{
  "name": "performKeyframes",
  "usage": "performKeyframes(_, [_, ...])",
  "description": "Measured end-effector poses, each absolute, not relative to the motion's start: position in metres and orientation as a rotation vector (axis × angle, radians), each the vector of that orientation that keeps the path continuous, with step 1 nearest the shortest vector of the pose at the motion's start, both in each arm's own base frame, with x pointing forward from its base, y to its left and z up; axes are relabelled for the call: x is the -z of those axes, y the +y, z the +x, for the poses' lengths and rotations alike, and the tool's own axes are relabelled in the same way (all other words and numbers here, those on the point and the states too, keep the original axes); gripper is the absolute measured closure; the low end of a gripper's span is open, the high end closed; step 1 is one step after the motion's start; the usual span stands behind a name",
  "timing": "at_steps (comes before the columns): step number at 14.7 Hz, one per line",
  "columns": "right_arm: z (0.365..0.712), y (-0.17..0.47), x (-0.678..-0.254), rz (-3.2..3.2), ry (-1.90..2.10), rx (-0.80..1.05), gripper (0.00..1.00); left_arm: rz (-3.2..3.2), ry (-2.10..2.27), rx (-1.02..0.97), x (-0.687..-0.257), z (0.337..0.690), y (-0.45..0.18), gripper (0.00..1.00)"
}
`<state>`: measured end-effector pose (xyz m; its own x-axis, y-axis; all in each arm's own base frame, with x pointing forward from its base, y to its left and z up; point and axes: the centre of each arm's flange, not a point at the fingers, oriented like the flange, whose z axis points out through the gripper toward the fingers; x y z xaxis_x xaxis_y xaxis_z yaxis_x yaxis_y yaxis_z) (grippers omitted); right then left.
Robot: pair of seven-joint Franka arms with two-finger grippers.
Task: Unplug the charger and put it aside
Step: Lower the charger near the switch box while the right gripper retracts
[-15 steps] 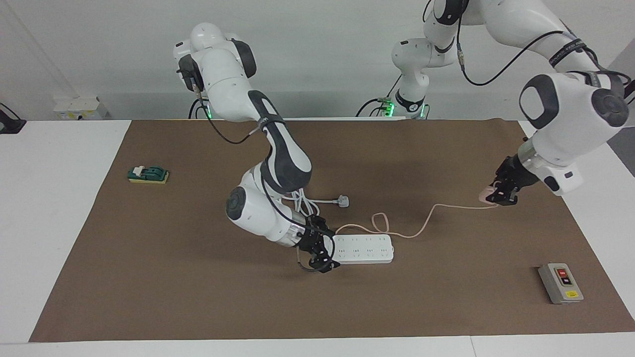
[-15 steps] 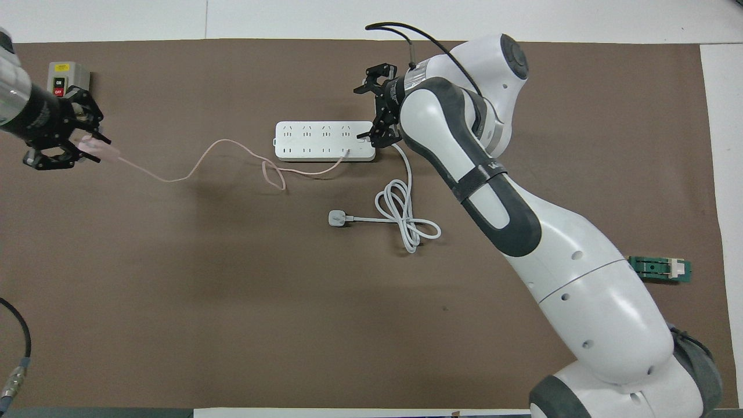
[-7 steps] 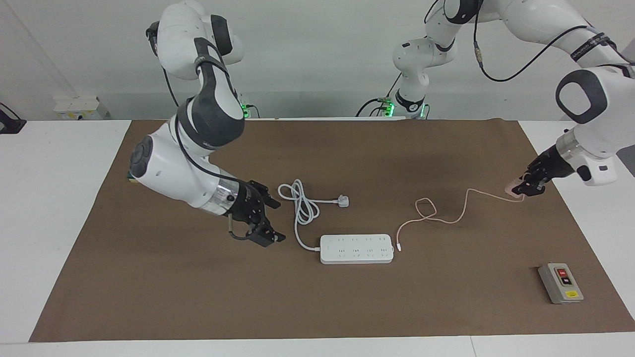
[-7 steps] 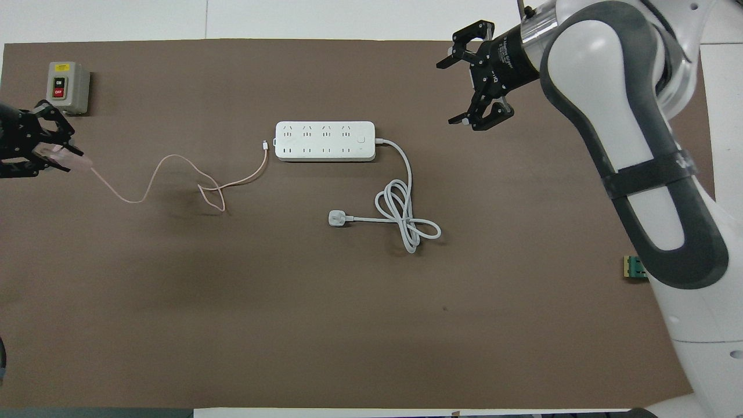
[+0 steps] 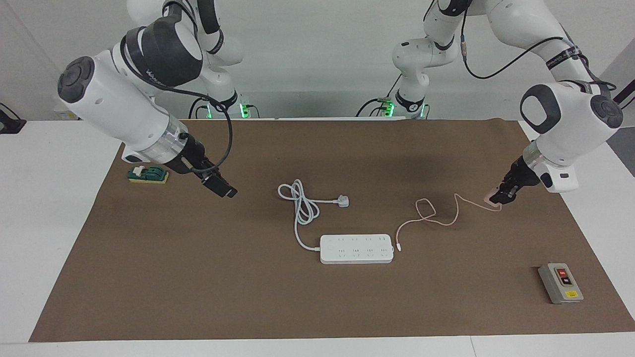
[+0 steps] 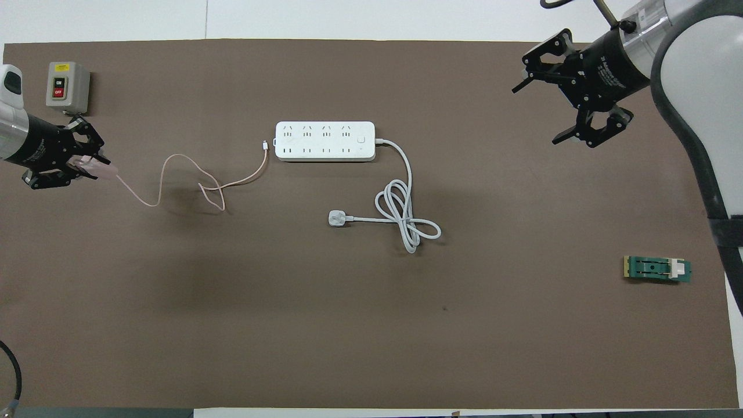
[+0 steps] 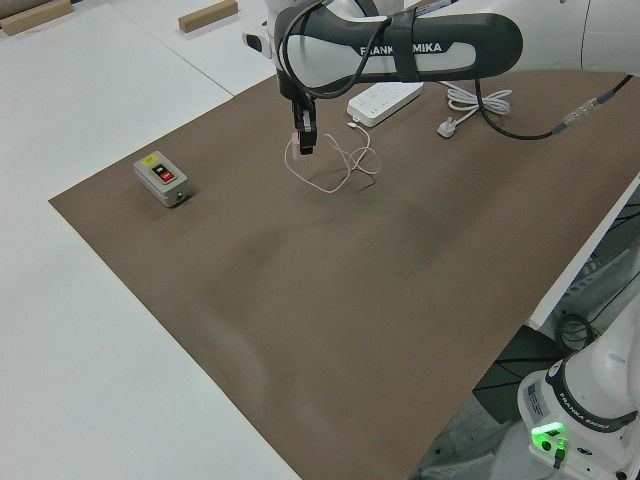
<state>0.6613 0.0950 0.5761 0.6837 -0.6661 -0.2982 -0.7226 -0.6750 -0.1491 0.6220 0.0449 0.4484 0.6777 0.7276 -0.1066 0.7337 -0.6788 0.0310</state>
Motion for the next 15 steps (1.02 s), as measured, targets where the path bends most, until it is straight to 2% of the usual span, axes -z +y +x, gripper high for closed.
performKeyframes(5, [0.645,0.070,-0.599,-2.989,0.559,-0.157,0.00,2.806,1.231,0.111,-0.453,0.620,0.048,0.65])
performKeyframes(7, [0.639,0.055,-0.608,-3.082,0.316,-0.111,0.00,2.805,1.232,0.108,-0.454,0.620,0.049,0.50])
performKeyframes(8, [0.636,0.044,-0.612,-3.112,0.204,-0.100,0.00,2.805,1.232,0.106,-0.455,0.620,0.049,0.35])
performKeyframes(11, [0.620,0.013,-0.623,-3.150,0.013,-0.094,0.00,2.805,1.223,0.088,-0.462,0.621,0.047,0.04])
performKeyframes(12, [0.611,0.004,-0.626,-3.150,-0.008,-0.102,0.00,2.809,1.210,0.081,-0.468,0.621,0.046,0.00])
performKeyframes(15, [0.578,-0.015,-0.629,-3.146,-0.004,-0.146,0.00,2.911,1.050,0.088,-0.491,0.619,0.040,0.00])
